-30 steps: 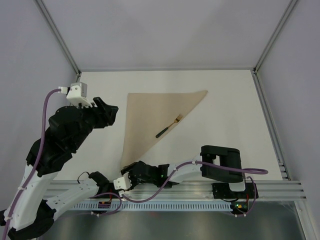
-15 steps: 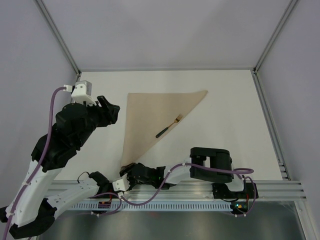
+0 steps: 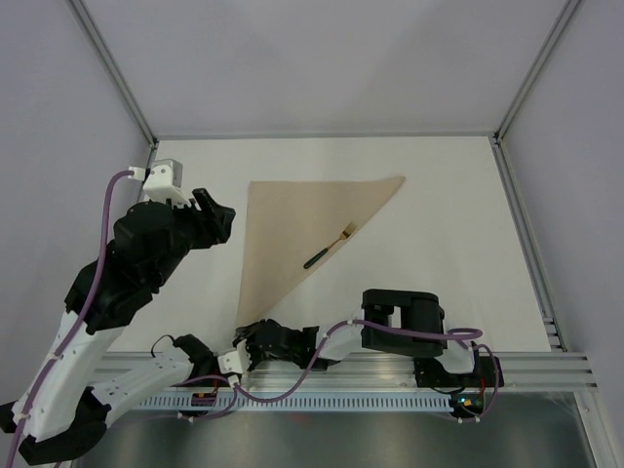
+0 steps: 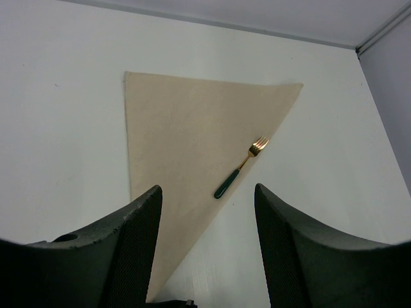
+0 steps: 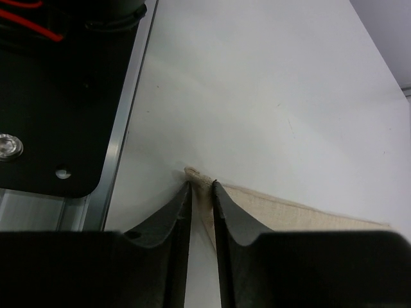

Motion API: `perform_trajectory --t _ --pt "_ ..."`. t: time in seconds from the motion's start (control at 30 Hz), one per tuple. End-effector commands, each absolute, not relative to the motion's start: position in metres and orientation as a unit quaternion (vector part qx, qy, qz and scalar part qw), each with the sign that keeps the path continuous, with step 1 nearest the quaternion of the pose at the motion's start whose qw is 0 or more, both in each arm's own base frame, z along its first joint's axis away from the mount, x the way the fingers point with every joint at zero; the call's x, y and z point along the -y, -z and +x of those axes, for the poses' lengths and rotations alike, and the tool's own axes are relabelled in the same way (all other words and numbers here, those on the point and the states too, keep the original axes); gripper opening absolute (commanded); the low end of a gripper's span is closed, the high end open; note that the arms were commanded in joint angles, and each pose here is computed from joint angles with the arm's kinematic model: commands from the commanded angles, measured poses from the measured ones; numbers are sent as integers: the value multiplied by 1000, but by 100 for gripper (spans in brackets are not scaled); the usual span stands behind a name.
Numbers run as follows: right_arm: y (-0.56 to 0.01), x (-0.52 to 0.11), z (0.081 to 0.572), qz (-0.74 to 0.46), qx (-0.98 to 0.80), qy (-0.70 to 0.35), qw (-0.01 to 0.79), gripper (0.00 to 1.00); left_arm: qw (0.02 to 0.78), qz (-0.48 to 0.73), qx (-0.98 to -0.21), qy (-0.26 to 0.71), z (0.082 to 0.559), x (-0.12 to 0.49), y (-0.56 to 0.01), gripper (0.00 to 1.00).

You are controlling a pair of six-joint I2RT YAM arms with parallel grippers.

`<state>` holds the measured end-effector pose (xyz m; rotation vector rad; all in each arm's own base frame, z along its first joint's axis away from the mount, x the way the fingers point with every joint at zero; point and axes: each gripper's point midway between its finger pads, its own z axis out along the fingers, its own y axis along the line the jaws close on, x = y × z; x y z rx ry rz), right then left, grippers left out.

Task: Fold the napkin, place the utensils inside, and roll it up
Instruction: Fold the napkin

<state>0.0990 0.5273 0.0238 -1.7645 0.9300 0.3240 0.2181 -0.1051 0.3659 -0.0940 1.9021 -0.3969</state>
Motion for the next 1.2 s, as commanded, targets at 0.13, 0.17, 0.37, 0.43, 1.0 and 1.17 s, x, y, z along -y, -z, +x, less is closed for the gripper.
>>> perform_trajectory --t 0.13,0.17,0.37,0.43,1.0,1.17 --pt "-29 -537 101 -727 -395 -135 545 14 566 -44 -805 171 220 106 -366 65" --pt "-32 -538 102 -724 -397 -136 548 12 566 -44 -805 171 220 106 -366 65" --pt "-48 -540 106 -708 -412 -143 556 5 568 -43 -804 171 221 107 -366 65" --pt "-55 -542 110 -701 -420 -144 558 4 568 -42 -804 171 222 107 -366 65" --pt "-122 -516 221 -578 -586 -134 551 1 570 -20 -800 184 223 116 -363 66" --pt "-132 -472 275 -535 -628 -94 557 0 573 -10 -797 190 223 120 -366 66"
